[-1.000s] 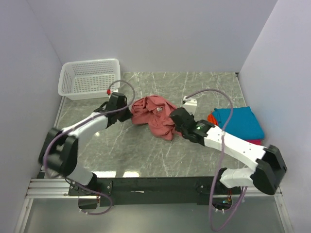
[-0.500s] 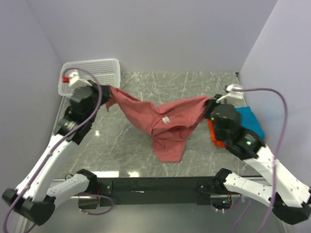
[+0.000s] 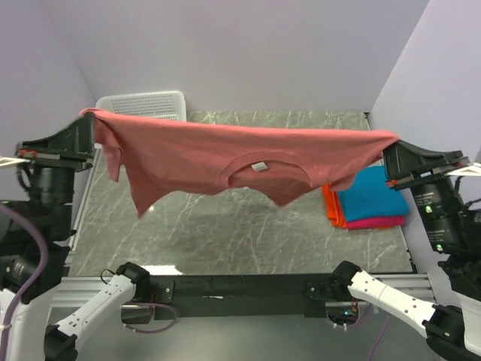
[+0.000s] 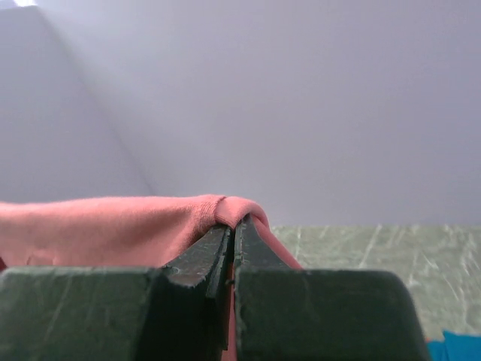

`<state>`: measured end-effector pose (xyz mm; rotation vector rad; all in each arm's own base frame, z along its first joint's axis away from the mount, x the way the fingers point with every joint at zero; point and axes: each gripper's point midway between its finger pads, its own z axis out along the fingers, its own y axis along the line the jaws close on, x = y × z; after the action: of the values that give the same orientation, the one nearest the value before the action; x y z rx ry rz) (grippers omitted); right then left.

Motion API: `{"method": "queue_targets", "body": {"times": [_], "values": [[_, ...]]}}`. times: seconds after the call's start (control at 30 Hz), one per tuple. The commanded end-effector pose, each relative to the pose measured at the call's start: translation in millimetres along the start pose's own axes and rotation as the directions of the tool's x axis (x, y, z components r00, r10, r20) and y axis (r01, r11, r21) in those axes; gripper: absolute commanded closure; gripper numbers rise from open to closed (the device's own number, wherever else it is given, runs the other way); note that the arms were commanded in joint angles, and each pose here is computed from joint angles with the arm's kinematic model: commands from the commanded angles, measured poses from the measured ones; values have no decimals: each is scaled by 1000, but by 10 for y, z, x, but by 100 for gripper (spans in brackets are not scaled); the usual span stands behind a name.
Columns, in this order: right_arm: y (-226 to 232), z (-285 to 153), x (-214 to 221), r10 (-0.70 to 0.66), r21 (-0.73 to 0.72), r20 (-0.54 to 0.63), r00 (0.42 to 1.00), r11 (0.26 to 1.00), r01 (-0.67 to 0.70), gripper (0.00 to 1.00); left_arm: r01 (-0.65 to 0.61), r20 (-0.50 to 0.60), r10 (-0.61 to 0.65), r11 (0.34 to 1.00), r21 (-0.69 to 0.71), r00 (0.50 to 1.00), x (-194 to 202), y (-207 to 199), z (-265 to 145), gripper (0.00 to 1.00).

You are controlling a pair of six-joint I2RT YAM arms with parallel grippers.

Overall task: Fold and stack the t-shirts
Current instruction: Flatten the tshirt out

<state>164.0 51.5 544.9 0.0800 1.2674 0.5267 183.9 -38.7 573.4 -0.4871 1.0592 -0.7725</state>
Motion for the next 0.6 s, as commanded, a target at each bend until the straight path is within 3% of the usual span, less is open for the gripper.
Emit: {"method": "queue_targets", "body": {"times": [0.0,0.17,0.37,0.4,0.43,0.47,0.5,0.57], "values": [[151,-32,-141,-31,-92,24,999,995,33,100,-31,20,30,999,22,999,-113,-108,42,99],[-76,250,55,-112,91,-11,994,989,113,100,-66,-10,66,995,-70,998,80,52,292,99],[-418,663,267,-254,320,-66,965,911,261,100,-200,-135,174,956,-213,975,695,379,962,99],[-461,812,381,-272,329,-99,957,899,289,100,-239,-199,195,943,-229,960,984,509,1170,99],[-386,924,394,-275,270,-100,956,917,292,100,-264,-222,211,933,-246,952,1039,631,1293,99],[-559,1013,356,-287,317,-98,953,899,303,100,-251,-238,201,947,-200,950,1060,540,1421,99],[-600,1190,490,-297,308,-133,945,894,325,100,-282,-276,215,931,-232,937,1240,784,1648,99],[-601,1385,422,-308,285,-116,944,900,329,100,-274,-277,216,943,-189,936,1199,688,1881,99]]}}
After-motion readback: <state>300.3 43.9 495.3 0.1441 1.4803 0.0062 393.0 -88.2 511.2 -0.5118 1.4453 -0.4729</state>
